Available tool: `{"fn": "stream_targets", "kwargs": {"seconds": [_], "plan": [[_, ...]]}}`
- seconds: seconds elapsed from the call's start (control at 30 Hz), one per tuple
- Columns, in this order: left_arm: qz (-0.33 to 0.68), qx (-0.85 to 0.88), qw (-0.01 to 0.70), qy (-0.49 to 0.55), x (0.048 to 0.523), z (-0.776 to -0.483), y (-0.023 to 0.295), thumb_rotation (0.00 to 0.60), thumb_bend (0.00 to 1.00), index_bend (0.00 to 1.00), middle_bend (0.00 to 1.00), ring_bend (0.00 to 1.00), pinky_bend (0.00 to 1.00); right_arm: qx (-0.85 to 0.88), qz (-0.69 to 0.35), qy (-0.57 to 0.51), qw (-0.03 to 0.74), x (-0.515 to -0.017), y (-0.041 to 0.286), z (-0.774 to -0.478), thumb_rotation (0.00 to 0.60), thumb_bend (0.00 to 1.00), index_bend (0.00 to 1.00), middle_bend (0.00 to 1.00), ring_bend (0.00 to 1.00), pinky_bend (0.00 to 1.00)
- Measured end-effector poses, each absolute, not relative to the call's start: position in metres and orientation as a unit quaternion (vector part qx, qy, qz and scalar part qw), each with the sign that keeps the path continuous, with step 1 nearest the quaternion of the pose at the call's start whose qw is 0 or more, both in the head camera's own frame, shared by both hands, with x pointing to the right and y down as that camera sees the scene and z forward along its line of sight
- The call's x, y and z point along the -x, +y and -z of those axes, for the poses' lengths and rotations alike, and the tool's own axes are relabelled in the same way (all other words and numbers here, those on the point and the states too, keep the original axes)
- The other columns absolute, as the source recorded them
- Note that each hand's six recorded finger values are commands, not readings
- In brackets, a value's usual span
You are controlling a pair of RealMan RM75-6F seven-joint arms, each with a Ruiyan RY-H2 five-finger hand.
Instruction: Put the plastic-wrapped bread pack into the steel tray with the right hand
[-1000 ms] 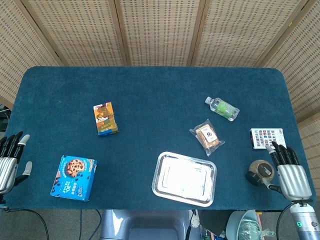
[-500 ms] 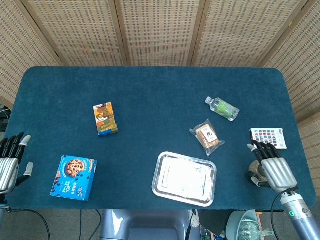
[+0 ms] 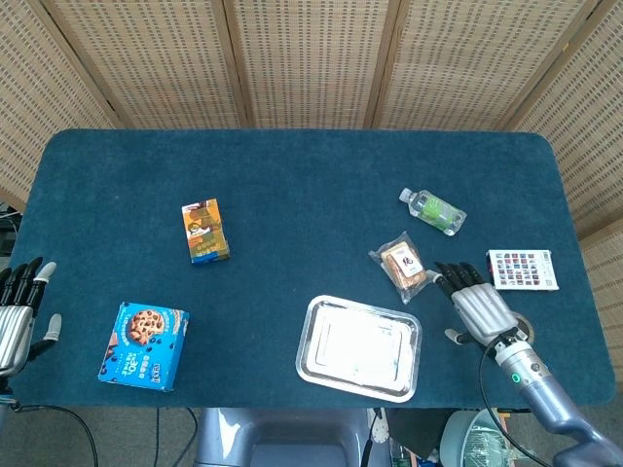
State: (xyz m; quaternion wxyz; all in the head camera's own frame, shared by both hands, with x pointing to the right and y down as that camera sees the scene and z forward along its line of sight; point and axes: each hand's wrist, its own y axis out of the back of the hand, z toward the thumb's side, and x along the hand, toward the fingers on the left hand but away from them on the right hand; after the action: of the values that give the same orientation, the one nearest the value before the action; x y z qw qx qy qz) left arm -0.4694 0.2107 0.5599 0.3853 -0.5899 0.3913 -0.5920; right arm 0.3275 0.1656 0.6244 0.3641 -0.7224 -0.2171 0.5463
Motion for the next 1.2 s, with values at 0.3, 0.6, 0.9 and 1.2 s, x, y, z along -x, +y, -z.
{"fn": "stream_targets", "kwargs": {"seconds": [0.3, 0.6, 0.9, 1.2], "plan": [[0.596, 0.588, 0.386, 0.389, 0.470, -0.562, 0.210, 0.600, 0.50, 0.00, 0.00, 0.00, 0.00, 0.733, -0.538, -0.192, 0.369, -0.313, 0.159, -0.630, 0.600, 0.22, 0.05, 0.00, 0.00, 0.00], [0.597, 0.581, 0.389, 0.392, 0.470, -0.560, 0.209, 0.600, 0.49, 0.00, 0.00, 0.00, 0.00, 0.754, -0.518, -0.162, 0.370, -0.288, 0.152, -0.638, 0.600, 0.22, 0.05, 0.00, 0.00, 0.00], [0.602, 0.580, 0.384, 0.393, 0.473, -0.562, 0.208, 0.600, 0.49, 0.00, 0.00, 0.00, 0.00, 0.764, -0.509, -0.142, 0.369, -0.269, 0.135, -0.650, 0.600, 0.22, 0.05, 0.00, 0.00, 0.00], [0.606, 0.577, 0.378, 0.397, 0.479, -0.563, 0.205, 0.600, 0.49, 0.00, 0.00, 0.00, 0.00, 0.766, -0.515, -0.132, 0.360, -0.259, 0.113, -0.662, 0.600, 0.22, 0.05, 0.00, 0.00, 0.00]]}}
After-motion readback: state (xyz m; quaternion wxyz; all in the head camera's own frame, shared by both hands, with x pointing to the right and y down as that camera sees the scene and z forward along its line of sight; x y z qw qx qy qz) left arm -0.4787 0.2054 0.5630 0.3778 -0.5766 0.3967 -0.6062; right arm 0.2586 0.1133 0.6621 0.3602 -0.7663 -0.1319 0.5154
